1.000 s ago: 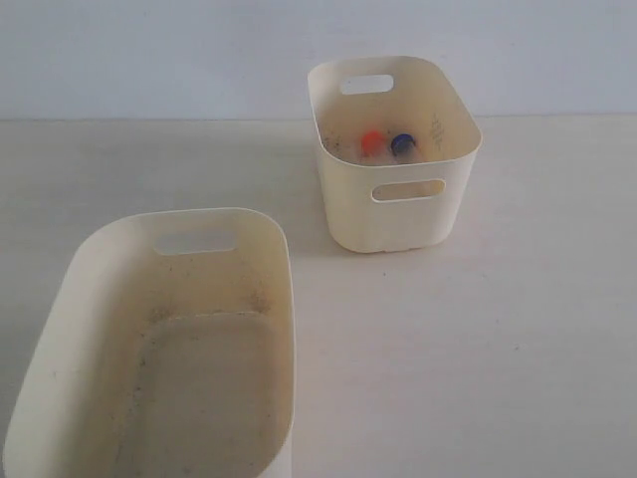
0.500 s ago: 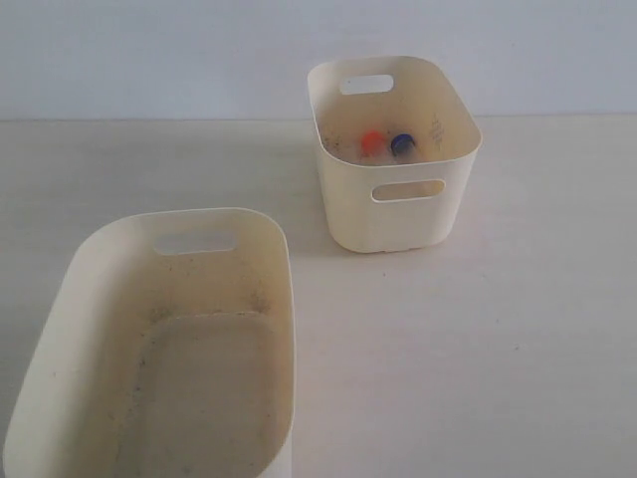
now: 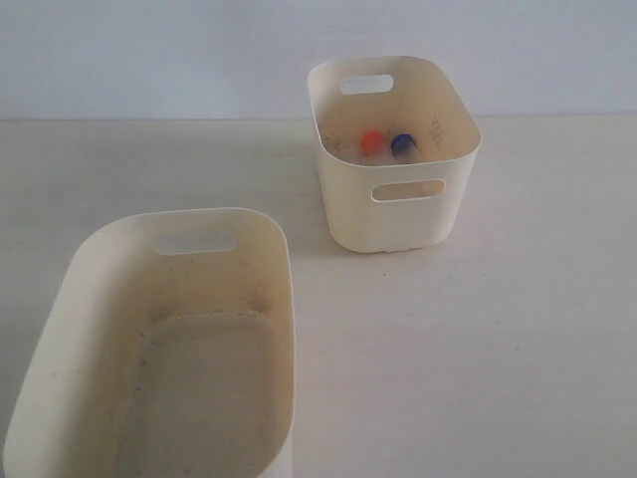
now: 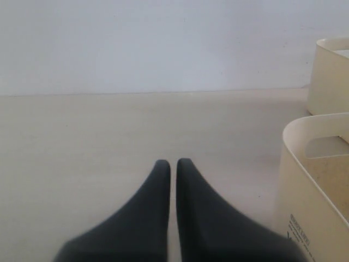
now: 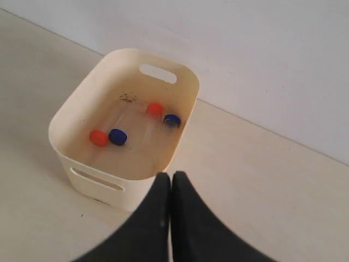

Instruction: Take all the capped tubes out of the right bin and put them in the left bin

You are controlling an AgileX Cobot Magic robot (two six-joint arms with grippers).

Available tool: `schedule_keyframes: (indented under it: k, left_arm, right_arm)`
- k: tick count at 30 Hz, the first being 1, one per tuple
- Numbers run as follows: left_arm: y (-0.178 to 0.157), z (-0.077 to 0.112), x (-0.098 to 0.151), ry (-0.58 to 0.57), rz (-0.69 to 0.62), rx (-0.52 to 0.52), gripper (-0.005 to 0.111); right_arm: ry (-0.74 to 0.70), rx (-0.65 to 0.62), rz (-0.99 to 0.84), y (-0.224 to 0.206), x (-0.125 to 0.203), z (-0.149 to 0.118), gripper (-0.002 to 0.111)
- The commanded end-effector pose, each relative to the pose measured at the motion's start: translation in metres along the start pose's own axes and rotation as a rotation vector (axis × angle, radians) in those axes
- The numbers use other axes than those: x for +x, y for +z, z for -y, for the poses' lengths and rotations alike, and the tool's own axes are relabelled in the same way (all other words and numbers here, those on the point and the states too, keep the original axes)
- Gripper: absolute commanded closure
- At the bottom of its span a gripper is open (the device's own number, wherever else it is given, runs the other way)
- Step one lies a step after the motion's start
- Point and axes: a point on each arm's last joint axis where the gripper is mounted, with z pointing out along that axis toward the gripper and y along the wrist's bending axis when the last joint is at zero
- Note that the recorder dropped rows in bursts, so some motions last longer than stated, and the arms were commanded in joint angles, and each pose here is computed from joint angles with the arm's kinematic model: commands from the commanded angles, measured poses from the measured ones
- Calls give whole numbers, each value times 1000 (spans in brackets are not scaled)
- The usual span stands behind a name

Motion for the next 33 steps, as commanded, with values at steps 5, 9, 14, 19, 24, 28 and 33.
schedule_keyframes:
  k: [5,9,14,19,24,28,33]
  left_arm:
    - [0,0,-1,-7,8,-2,102]
    - [0,0,-1,-7,8,-2,102]
    - [0,0,-1,-7,8,-2,102]
    - [0,0,-1,-7,8,-2,102]
    - [0,0,-1,-7,8,-2,102]
    - [0,0,-1,-7,8,-2,102]
    - [0,0,-1,-7,8,-2,102]
  right_arm:
    - [50,86,52,46,-3,22,109]
    - [80,91,50,61,-1,26,109]
    - [287,97,143,79,-5,33,109]
    - [302,0,111,96,-26,33,109]
    - [231,-151,80,111,-68,23,109]
    - [306,-212,-30,140,-95,11,109]
    - [345,-214,-459,205,-73,15,109]
